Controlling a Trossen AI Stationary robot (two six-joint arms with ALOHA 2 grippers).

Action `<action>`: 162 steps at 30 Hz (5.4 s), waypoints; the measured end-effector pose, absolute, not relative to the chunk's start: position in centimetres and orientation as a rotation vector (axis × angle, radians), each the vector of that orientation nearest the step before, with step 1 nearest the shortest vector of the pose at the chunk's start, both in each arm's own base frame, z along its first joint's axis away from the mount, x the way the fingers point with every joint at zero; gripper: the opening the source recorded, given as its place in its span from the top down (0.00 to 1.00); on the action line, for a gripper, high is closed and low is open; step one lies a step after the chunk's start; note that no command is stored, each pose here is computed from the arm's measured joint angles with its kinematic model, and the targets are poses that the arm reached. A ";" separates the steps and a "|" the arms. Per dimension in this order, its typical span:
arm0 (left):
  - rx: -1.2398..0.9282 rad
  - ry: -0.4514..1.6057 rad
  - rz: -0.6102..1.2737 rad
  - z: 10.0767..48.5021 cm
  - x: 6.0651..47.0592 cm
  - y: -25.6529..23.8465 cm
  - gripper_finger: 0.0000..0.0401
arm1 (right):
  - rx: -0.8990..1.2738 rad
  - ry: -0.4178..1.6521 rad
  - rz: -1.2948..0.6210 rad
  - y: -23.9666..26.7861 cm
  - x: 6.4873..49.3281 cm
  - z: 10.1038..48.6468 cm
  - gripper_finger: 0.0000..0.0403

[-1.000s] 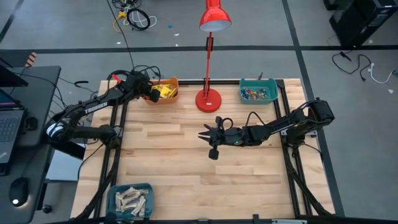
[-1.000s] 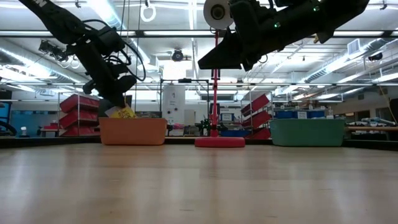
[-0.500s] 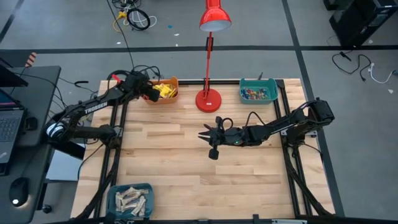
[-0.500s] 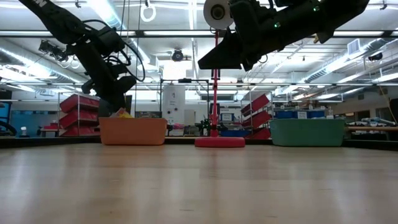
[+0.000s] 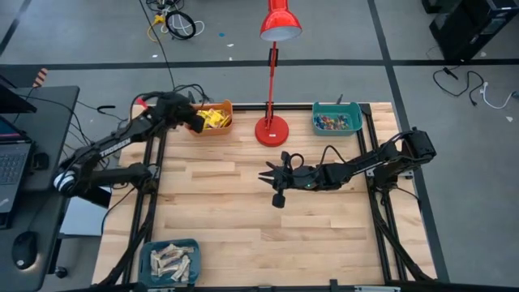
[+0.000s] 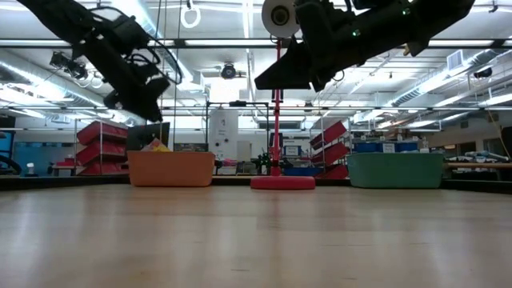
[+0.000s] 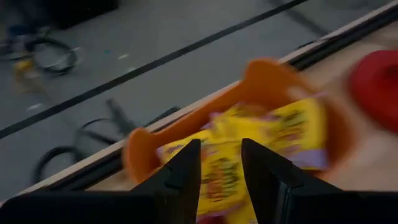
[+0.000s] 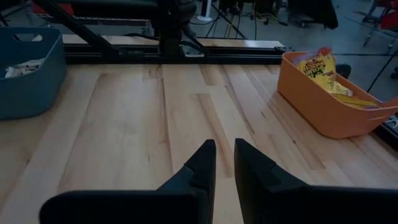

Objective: Sort candy
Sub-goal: Move the blue bin to the bottom left of the table

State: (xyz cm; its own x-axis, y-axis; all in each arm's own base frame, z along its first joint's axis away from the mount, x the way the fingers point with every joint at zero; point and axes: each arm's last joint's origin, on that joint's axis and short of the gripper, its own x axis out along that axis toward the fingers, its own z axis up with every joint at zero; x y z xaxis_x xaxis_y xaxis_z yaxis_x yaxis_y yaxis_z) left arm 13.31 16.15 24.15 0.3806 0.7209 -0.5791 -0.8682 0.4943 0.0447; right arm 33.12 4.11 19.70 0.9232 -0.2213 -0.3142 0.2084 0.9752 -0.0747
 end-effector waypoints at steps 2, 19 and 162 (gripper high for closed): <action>-0.301 0.541 0.931 24.8 13.2 15.6 0.70 | -0.039 0.327 -0.226 3.9 33.1 19.7 0.89; -0.421 0.573 0.118 25.3 15.7 8.7 0.73 | -0.027 0.331 -0.240 3.4 33.2 19.7 0.89; 0.134 1.118 0.067 26.6 19.2 -11.2 1.00 | -0.056 0.534 -0.412 5.2 27.2 29.2 1.00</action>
State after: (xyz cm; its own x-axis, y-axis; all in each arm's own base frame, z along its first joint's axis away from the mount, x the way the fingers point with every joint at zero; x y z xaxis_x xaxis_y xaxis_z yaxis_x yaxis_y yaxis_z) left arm 19.19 -11.23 26.64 0.4366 0.1212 -0.8915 0.0134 0.9899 0.1411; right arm 27.25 5.21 29.24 0.7811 -0.3953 -0.4833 0.3667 0.9169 -0.1573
